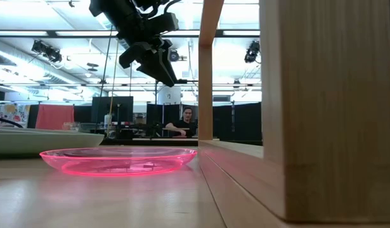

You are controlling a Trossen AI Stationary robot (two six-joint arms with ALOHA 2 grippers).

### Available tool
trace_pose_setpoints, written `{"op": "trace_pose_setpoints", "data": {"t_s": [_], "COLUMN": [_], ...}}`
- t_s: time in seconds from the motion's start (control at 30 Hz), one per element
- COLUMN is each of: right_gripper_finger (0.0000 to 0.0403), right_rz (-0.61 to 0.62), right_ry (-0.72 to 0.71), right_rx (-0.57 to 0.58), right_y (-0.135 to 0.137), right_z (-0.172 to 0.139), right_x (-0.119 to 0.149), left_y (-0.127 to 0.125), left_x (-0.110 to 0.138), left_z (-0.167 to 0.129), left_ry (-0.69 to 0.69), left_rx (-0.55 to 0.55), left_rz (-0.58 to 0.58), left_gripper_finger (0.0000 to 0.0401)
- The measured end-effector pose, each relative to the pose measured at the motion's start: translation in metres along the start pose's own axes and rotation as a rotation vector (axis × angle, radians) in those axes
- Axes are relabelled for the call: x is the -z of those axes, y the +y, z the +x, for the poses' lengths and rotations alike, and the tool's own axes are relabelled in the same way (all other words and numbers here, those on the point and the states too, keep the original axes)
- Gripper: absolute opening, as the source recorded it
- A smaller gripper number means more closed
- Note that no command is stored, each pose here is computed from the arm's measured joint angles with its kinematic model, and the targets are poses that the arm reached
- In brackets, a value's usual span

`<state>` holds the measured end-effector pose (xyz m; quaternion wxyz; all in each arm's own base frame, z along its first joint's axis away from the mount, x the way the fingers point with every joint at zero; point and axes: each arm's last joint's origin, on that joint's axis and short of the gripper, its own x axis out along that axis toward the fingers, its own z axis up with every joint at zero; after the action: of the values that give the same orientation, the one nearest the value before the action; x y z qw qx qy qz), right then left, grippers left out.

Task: Place and stack plates onto a shelf
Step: Stack the dark blue plate on the black plate on the shelf

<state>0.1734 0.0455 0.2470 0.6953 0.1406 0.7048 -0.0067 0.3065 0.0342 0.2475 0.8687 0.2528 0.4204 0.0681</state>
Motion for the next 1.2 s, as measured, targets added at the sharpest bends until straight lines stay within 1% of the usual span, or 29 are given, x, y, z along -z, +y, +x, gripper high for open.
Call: {"op": "trace_pose_setpoints", "data": {"t_s": [0.27,0.5,0.67,0.97,1.2], "right_gripper_finger": [0.0016,0.0016,0.0016,0.0017,0.0037], "right_rz": [-0.02,-0.064,-0.081,-0.104,-0.1], "right_ry": [0.065,0.028,0.044,0.064,0.062], "right_rx": [-0.005,-0.051,-0.044,-0.035,-0.036], "right_y": [0.001,0.005,0.004,0.006,0.006], "right_z": [0.018,0.038,0.048,0.053,0.053], "right_x": [0.008,0.008,0.012,0.017,0.016], "left_y": [0.0,0.0,0.0,0.0,0.0], "left_x": [0.0,0.0,0.0,0.0,0.0], "left_z": [0.0,0.0,0.0,0.0,0.0], "left_ry": [0.0,0.0,0.0,0.0,0.0], "left_rx": [0.0,0.0,0.0,0.0,0.0], "left_rz": [0.0,0.0,0.0,0.0,0.0], "left_gripper_finger": [0.0153,0.0153,0.0153,0.0153,0.0153]}}
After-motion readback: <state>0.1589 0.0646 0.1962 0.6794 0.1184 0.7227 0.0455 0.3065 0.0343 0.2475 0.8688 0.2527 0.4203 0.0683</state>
